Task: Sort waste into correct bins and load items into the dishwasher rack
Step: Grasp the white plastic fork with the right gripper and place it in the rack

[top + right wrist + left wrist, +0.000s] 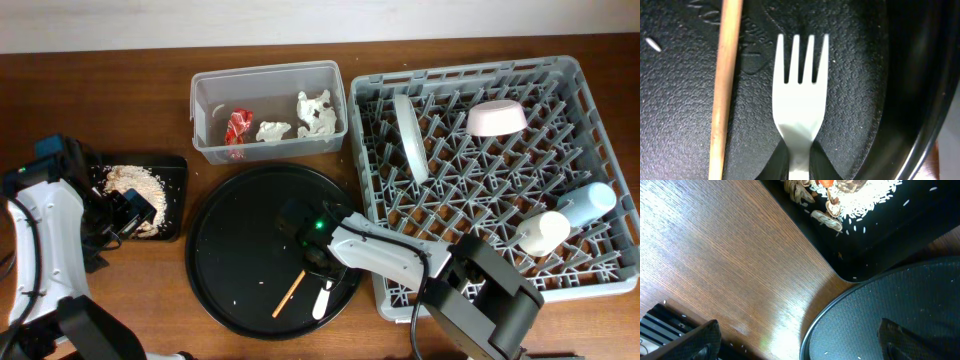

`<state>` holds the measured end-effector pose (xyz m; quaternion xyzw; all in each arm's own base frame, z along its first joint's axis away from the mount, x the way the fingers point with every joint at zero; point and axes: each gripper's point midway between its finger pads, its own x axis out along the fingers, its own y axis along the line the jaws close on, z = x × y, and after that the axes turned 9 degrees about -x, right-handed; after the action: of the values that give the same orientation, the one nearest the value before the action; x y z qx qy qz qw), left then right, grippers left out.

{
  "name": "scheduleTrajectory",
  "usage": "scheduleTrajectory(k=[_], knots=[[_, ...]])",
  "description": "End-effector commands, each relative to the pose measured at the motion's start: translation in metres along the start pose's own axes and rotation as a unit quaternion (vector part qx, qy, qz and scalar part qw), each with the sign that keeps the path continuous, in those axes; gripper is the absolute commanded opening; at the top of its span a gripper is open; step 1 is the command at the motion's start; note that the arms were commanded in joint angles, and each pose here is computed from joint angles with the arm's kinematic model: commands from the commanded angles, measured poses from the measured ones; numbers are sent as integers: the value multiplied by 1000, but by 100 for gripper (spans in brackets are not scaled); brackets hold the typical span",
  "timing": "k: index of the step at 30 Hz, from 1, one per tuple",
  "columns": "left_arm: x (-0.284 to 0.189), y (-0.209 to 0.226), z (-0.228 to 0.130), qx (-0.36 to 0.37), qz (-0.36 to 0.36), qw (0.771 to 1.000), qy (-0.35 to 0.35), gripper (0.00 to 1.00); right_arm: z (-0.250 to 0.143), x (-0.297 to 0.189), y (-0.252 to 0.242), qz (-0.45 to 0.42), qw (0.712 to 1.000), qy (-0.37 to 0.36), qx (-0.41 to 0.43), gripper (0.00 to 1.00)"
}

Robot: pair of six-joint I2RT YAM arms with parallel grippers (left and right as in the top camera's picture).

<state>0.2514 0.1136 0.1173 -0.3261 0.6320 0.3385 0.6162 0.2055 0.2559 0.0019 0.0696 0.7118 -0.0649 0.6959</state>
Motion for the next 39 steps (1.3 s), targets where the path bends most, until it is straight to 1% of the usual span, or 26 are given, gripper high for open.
scheduleTrajectory(k=[1,4,7,9,12,14,16,17,20,22,24,26,27,32,34,36,37,39], knots=[[0,1,1,5,3,1000,-2,99,0,3,-7,-18,1000,-1,-7,5],[0,1,1,5,3,1000,-2,99,2,-12,-3,-13,1000,-6,-27,4],[0,1,1,5,3,1000,-2,99,11,-35,6,9,997,-31,-69,4],[0,2,1,5,3,1000,-2,99,18,-59,4,5,994,-56,-94,4],[0,2,1,5,3,1000,-2,99,30,-109,1,2,982,-101,-157,4],[0,1,1,5,3,1000,-2,99,48,-156,-16,-5,976,-130,-176,4],[0,2,1,5,3,1000,-2,99,62,-176,-34,-8,972,-136,-193,4],[0,2,1,5,3,1000,-2,99,74,-181,-56,-23,971,-129,-200,4],[0,2,1,5,3,1000,-2,99,97,-173,-104,-60,977,-103,-174,4],[0,2,1,5,3,1000,-2,99,102,-161,-117,-66,979,-88,-171,4],[0,2,1,5,3,1000,-2,99,99,-144,-110,-47,977,-77,-196,4],[0,2,1,5,3,1000,-2,99,95,-121,-109,-41,976,-67,-203,5],[0,2,1,5,3,1000,-2,99,91,-111,-102,-18,971,-59,-229,5],[0,2,1,5,3,1000,-2,99,92,-103,-98,-8,970,-64,-234,5],[0,2,1,5,3,1000,-2,99,92,-103,-98,-8,970,-63,-234,14],[0,2,1,5,3,1000,-2,99,92,-103,-98,-8,970,-63,-234,17],[0,2,1,5,3,1000,-2,99,92,-103,-98,-8,970,-63,-234,20],[0,2,1,5,3,1000,-2,99,92,-103,-98,-8,970,-63,-234,42]])
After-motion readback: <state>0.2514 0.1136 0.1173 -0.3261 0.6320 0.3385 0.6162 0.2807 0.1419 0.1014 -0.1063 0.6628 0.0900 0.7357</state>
